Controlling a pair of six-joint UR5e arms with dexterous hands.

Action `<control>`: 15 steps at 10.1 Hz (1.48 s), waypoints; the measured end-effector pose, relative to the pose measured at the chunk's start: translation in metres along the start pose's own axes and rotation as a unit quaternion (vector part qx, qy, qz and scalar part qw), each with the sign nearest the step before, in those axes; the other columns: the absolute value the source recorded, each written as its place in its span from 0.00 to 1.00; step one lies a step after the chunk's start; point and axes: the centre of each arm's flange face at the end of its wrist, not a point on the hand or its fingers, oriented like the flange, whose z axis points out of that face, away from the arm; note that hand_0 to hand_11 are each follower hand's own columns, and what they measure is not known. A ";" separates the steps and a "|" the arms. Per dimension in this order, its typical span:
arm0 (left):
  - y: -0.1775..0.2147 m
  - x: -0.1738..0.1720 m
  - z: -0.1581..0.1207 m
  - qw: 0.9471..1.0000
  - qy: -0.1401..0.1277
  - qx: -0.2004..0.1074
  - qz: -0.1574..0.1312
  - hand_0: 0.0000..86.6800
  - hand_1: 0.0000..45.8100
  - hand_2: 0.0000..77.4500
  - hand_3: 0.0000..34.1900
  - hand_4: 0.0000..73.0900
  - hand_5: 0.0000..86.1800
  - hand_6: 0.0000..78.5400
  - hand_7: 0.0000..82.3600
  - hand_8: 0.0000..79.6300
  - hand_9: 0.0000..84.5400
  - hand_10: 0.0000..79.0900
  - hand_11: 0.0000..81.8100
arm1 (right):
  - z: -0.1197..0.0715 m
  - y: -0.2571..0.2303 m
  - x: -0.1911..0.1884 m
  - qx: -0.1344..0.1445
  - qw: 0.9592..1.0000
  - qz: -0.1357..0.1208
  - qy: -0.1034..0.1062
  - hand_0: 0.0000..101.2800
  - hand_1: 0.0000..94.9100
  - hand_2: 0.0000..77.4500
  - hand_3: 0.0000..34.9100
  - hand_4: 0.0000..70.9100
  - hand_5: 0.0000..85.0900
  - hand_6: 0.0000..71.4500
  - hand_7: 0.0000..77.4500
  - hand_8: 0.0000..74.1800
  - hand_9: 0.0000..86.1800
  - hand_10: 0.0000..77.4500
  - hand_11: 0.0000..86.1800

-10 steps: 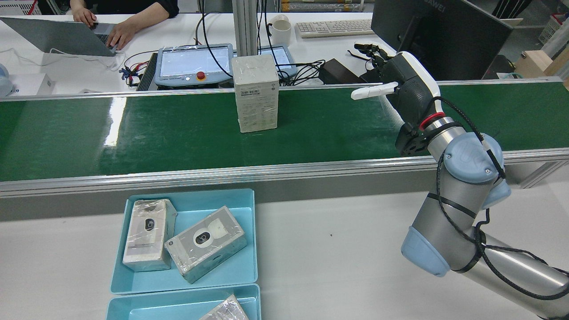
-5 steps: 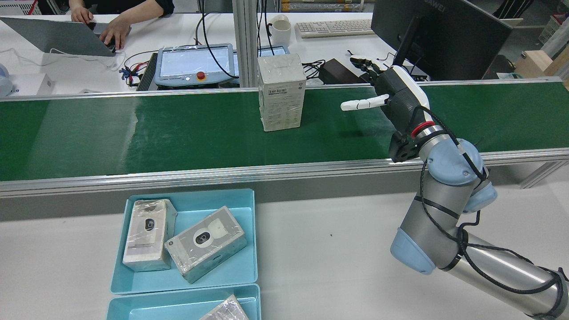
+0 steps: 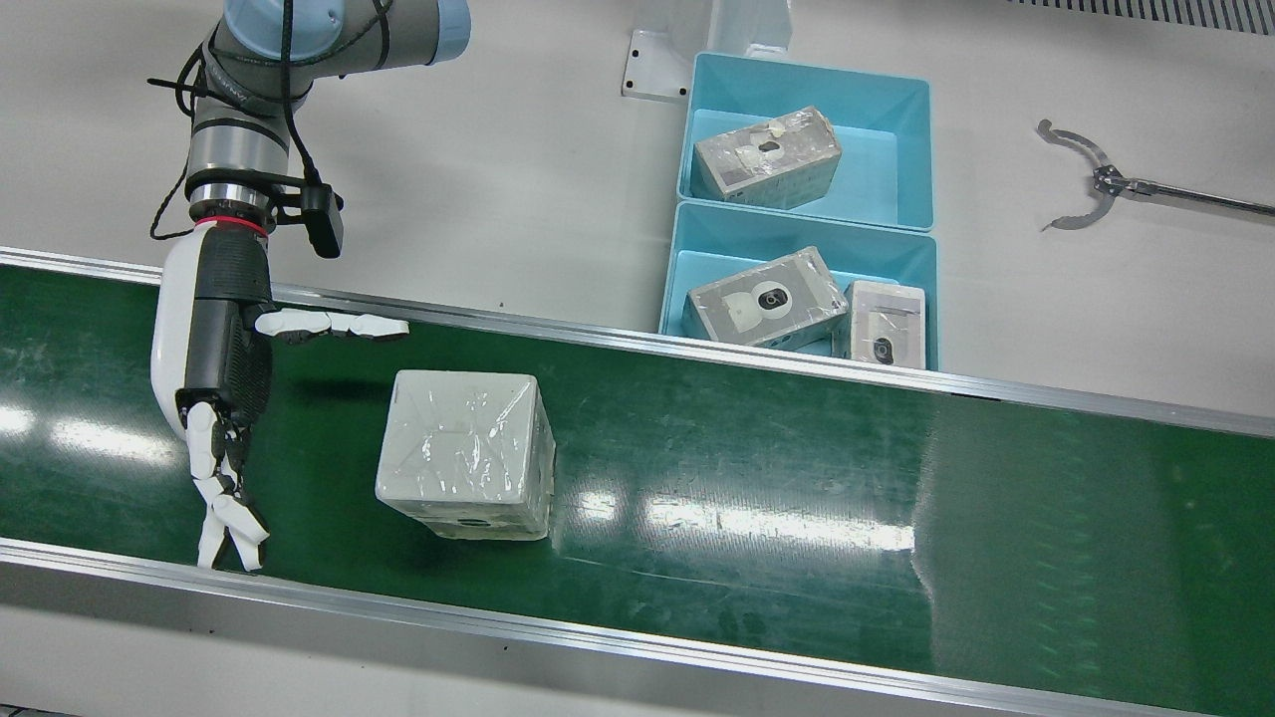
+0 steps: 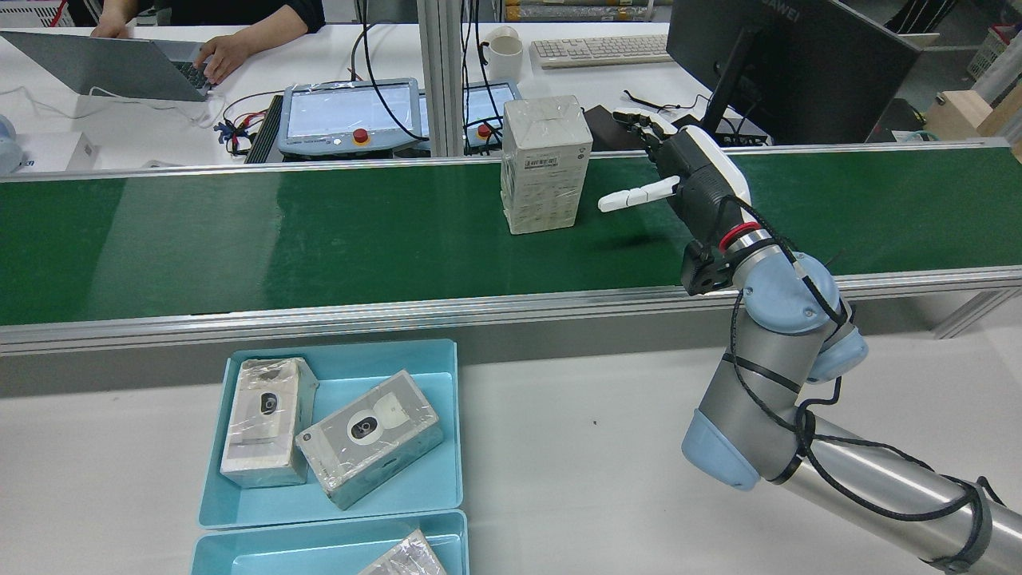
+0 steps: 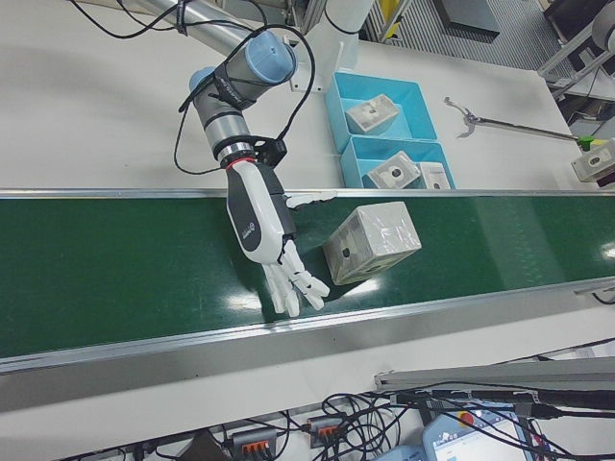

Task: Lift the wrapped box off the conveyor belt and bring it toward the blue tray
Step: 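Move the right hand toward the white wrapped box and close around it, then lift the wrapped box off the belt with the right hand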

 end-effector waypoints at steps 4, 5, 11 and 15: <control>0.000 0.000 0.000 1.000 0.000 0.000 0.000 0.00 0.00 0.01 0.00 0.00 0.01 0.00 0.00 0.01 0.00 0.01 0.01 | 0.005 0.005 0.005 -0.006 1.000 0.002 0.000 0.46 0.13 0.11 0.07 0.03 0.27 0.05 0.04 0.01 0.02 0.00 0.01; 0.000 0.000 0.000 1.000 0.000 0.000 0.000 0.00 0.00 0.01 0.00 0.00 0.01 0.00 0.01 0.01 0.00 0.01 0.01 | 0.005 0.006 0.005 -0.007 1.000 0.002 -0.001 0.46 0.13 0.12 0.05 0.05 0.27 0.05 0.04 0.01 0.02 0.00 0.01; 0.000 0.000 0.000 1.000 0.000 0.000 0.000 0.00 0.00 0.01 0.00 0.00 0.01 0.00 0.00 0.01 0.01 0.01 0.01 | 0.018 0.012 0.015 -0.044 0.998 0.029 -0.013 0.46 0.15 0.17 0.02 0.07 0.30 0.10 0.06 0.01 0.02 0.00 0.01; 0.000 0.000 0.000 1.000 0.000 0.000 0.000 0.00 0.00 0.01 0.00 0.00 0.01 0.00 0.00 0.01 0.01 0.01 0.01 | 0.022 0.014 0.014 -0.055 0.998 0.039 -0.019 0.48 0.03 0.35 0.04 0.24 0.63 0.48 0.40 0.51 0.42 0.43 0.32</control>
